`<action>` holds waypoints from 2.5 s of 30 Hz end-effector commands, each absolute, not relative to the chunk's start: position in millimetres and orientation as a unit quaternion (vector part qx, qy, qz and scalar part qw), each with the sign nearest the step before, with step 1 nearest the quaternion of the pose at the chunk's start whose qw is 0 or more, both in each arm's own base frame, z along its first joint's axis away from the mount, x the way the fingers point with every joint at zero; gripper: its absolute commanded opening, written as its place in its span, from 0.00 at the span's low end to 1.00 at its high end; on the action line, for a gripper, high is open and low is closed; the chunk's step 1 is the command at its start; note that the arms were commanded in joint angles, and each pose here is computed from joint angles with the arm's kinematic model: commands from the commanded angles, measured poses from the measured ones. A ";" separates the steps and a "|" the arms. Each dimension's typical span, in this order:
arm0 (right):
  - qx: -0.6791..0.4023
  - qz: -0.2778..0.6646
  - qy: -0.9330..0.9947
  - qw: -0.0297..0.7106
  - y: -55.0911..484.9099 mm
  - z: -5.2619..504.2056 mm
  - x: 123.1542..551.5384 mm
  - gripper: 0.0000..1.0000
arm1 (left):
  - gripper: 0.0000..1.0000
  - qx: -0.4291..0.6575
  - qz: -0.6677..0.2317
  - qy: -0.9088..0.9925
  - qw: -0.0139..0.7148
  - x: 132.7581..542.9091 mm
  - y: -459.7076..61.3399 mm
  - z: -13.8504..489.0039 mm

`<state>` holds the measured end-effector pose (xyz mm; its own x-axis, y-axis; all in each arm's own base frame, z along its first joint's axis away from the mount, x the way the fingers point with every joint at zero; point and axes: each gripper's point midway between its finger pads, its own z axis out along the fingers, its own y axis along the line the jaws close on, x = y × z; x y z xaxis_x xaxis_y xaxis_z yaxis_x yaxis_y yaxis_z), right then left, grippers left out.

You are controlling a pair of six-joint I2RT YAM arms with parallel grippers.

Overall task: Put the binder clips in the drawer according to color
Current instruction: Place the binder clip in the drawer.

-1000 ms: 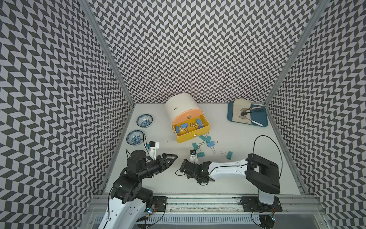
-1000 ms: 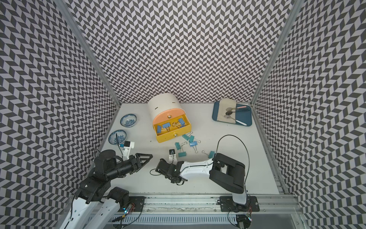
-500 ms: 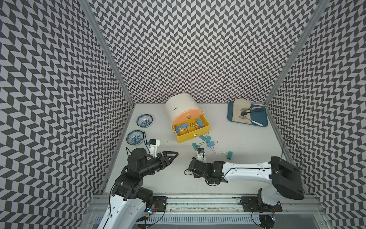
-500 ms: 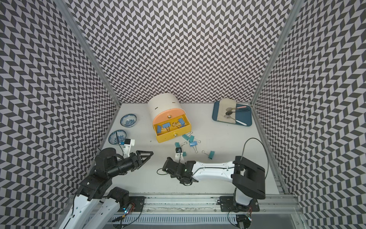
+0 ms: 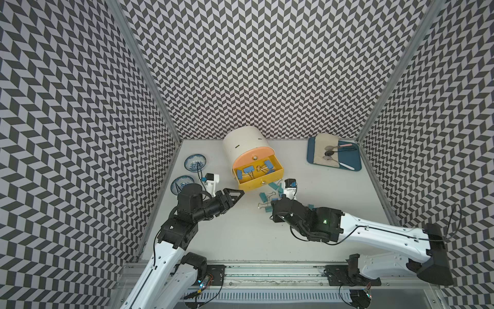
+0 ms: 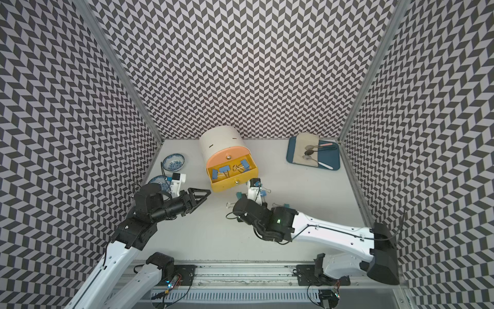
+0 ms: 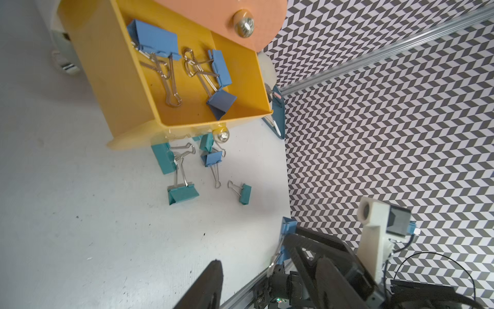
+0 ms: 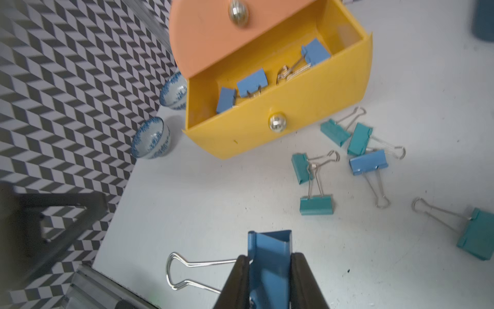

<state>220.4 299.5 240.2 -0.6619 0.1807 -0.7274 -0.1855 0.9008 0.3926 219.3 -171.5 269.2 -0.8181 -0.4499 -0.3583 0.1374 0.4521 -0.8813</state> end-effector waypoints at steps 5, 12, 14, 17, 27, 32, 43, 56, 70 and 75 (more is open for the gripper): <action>0.010 0.222 0.850 0.478 276.8 306.0 273.7 0.24 | 0.60 -0.060 -0.536 0.780 0.316 243.4 -183.2 303.5; 0.002 0.220 0.842 0.493 276.5 320.1 327.0 0.24 | 0.59 -0.047 -0.546 0.775 0.314 265.4 -194.3 313.8; -0.005 0.217 0.843 0.492 280.8 318.2 342.6 0.25 | 0.59 -0.046 -0.546 0.774 0.318 271.9 -196.0 316.0; -0.011 0.216 0.847 0.486 286.7 311.0 363.8 0.25 | 0.59 -0.046 -0.548 0.773 0.316 279.9 -199.1 315.6; -0.029 0.215 0.855 0.471 299.1 288.7 411.8 0.28 | 0.59 -0.044 -0.546 0.774 0.318 301.2 -205.0 313.2; -0.036 0.216 0.858 0.464 304.7 281.3 425.1 0.30 | 0.59 -0.044 -0.543 0.774 0.323 309.8 -204.0 314.1; -0.045 0.221 0.850 0.475 309.0 293.9 436.1 0.50 | 0.59 -0.045 -0.544 0.772 0.326 320.7 -201.2 316.4; -0.016 0.213 0.841 0.497 256.8 307.4 425.1 0.70 | 0.59 -0.039 -0.531 0.777 0.336 317.6 -194.0 323.5; 0.019 0.189 0.871 0.452 198.0 229.9 380.2 0.73 | 0.59 -0.065 -0.515 0.786 0.336 294.6 -172.1 303.8; 0.010 0.198 0.889 0.413 199.4 188.0 363.6 0.76 | 0.58 -0.079 -0.499 0.794 0.338 286.0 -161.7 294.2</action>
